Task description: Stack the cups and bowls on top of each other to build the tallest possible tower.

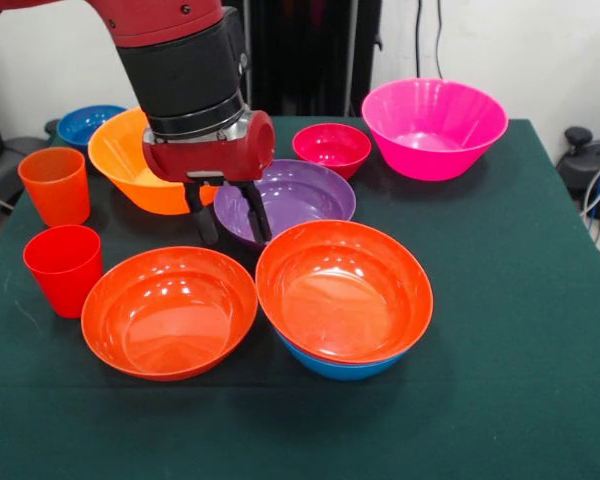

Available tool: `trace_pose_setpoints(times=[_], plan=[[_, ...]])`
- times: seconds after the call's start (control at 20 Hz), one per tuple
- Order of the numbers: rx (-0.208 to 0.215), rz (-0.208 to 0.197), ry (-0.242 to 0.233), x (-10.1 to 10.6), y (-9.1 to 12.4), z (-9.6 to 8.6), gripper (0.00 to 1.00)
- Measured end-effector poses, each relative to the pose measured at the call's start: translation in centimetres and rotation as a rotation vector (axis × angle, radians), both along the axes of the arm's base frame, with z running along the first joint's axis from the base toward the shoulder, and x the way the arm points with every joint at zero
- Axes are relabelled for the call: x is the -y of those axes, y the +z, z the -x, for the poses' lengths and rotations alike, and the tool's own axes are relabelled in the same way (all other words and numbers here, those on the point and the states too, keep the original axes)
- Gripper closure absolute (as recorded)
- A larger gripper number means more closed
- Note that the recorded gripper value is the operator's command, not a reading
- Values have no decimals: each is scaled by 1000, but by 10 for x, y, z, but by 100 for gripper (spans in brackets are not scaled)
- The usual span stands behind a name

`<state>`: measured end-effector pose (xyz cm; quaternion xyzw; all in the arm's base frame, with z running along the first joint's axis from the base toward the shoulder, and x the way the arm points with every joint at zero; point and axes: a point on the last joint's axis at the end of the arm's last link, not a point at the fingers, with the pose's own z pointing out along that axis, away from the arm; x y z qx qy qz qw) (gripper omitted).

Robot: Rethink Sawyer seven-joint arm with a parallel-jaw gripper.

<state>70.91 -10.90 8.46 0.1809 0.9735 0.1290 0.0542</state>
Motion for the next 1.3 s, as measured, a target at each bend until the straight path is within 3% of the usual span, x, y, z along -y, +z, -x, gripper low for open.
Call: trace_pose_setpoints(times=[1.0, 1.25, 1.3], plan=[[-10, -17, 42, -34, -12, 5, 0], [-13, -24, 79, -66, -24, 6, 0], [-14, -25, 90, -75, -26, 6, 100]])
